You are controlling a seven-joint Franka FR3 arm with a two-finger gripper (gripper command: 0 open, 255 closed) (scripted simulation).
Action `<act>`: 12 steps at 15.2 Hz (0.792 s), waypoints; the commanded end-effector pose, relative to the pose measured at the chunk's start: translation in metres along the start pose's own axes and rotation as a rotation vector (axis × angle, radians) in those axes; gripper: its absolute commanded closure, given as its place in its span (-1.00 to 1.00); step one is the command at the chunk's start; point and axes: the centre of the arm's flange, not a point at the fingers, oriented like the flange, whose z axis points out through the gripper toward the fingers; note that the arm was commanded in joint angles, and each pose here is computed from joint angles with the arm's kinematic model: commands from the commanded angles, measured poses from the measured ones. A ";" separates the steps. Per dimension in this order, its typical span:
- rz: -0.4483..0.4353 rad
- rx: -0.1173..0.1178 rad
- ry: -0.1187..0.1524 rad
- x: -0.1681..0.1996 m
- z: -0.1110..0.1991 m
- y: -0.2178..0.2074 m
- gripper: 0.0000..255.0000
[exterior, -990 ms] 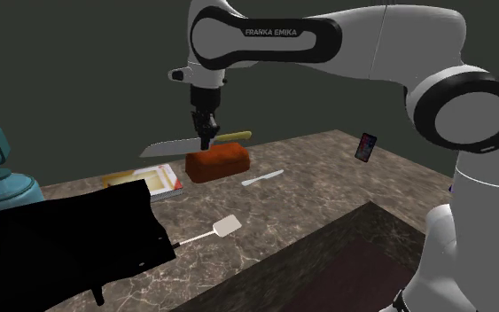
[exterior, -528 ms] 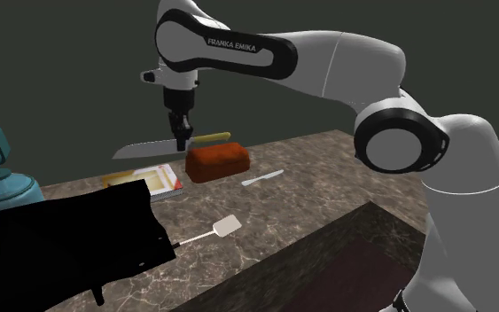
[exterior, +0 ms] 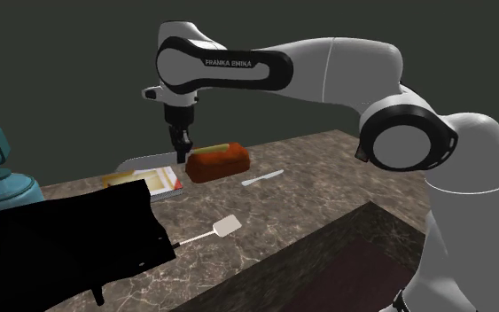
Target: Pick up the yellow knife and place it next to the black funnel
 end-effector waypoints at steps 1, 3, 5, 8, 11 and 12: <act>0.000 0.000 0.000 -0.001 0.012 0.000 1.00; 0.000 0.000 0.000 -0.001 0.022 0.000 1.00; 0.000 0.000 0.000 -0.001 0.033 0.000 1.00; 0.000 0.000 0.000 -0.001 0.048 0.000 1.00; 0.000 0.000 0.000 -0.002 0.064 0.000 1.00; 0.000 0.000 0.000 -0.002 0.070 0.000 1.00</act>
